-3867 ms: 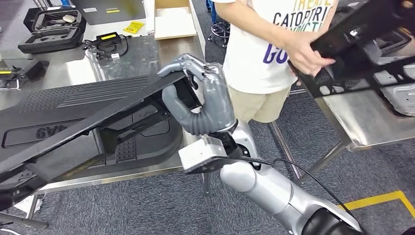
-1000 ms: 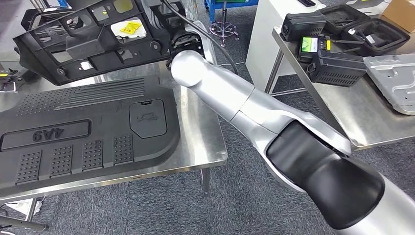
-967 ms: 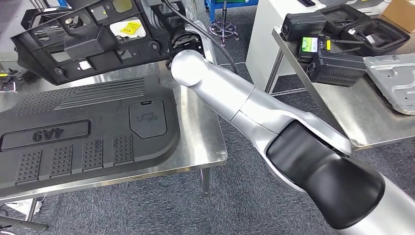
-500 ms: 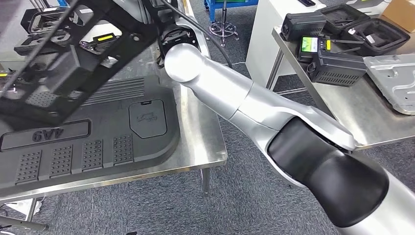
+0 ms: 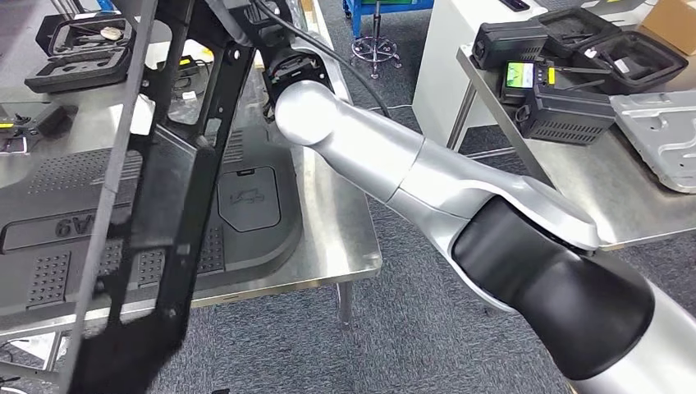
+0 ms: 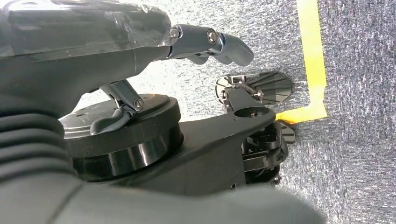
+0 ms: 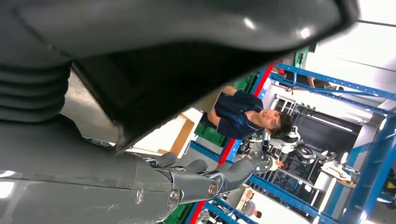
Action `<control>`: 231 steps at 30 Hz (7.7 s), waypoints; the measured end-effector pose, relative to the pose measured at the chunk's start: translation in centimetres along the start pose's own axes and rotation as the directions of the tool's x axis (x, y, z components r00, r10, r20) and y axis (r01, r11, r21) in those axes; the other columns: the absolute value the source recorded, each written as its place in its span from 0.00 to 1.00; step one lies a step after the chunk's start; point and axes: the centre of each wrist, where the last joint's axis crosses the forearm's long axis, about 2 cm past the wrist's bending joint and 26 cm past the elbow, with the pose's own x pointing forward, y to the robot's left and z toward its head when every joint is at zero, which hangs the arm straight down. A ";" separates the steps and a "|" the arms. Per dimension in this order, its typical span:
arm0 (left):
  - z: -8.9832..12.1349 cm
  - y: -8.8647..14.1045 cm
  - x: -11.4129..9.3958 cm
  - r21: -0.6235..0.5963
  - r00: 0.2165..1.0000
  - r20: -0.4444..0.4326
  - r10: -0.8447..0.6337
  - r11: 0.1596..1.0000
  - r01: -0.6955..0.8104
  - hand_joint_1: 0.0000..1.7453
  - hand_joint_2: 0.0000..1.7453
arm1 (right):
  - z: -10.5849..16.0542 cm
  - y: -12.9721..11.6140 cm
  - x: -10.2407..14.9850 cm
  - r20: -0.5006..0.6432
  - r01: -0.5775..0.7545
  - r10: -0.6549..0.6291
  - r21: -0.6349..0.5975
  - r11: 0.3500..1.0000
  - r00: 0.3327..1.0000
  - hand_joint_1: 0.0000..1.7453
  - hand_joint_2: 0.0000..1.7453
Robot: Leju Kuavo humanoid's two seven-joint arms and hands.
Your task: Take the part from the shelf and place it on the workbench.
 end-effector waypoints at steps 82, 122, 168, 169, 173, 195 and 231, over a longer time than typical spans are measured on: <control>1.0 0.8 -6.2 0.110 0.982 0.067 0.177 0.977 -0.183 0.00 0.00 | 14.4 -17.6 1.0 0.456 -0.003 0.331 -0.584 0.812 0.826 0.00 0.00; 1.1 1.3 -6.8 0.195 0.949 0.047 0.312 0.929 -0.315 0.00 1.00 | 35.4 -14.5 -19.2 0.285 0.337 -0.190 -0.665 0.667 0.939 0.00 0.00; 1.1 2.0 -6.9 0.224 0.954 0.025 0.299 0.928 -0.296 0.00 1.00 | 35.0 -12.3 -21.6 0.222 0.350 -0.276 -0.698 0.625 0.935 0.00 0.00; 1.1 2.0 -6.9 0.225 0.954 0.024 0.298 0.928 -0.296 0.00 1.00 | 35.0 -12.3 -21.7 0.221 0.350 -0.277 -0.699 0.624 0.935 0.00 0.00; 1.1 2.1 -6.9 0.227 0.954 0.025 0.298 0.928 -0.296 0.00 1.00 | 35.0 -12.2 -21.8 0.219 0.350 -0.279 -0.700 0.623 0.935 0.00 0.00; 1.2 2.4 -7.1 0.229 0.952 0.036 0.305 0.924 -0.305 0.00 1.00 | 34.5 -11.8 -22.3 0.236 0.387 -0.312 -0.662 0.641 0.920 0.00 0.00; 1.2 2.8 -7.1 0.221 0.955 0.048 0.293 0.929 -0.297 0.00 1.00 | 35.5 -11.7 -22.7 0.216 0.369 -0.309 -0.688 0.625 0.926 0.00 0.00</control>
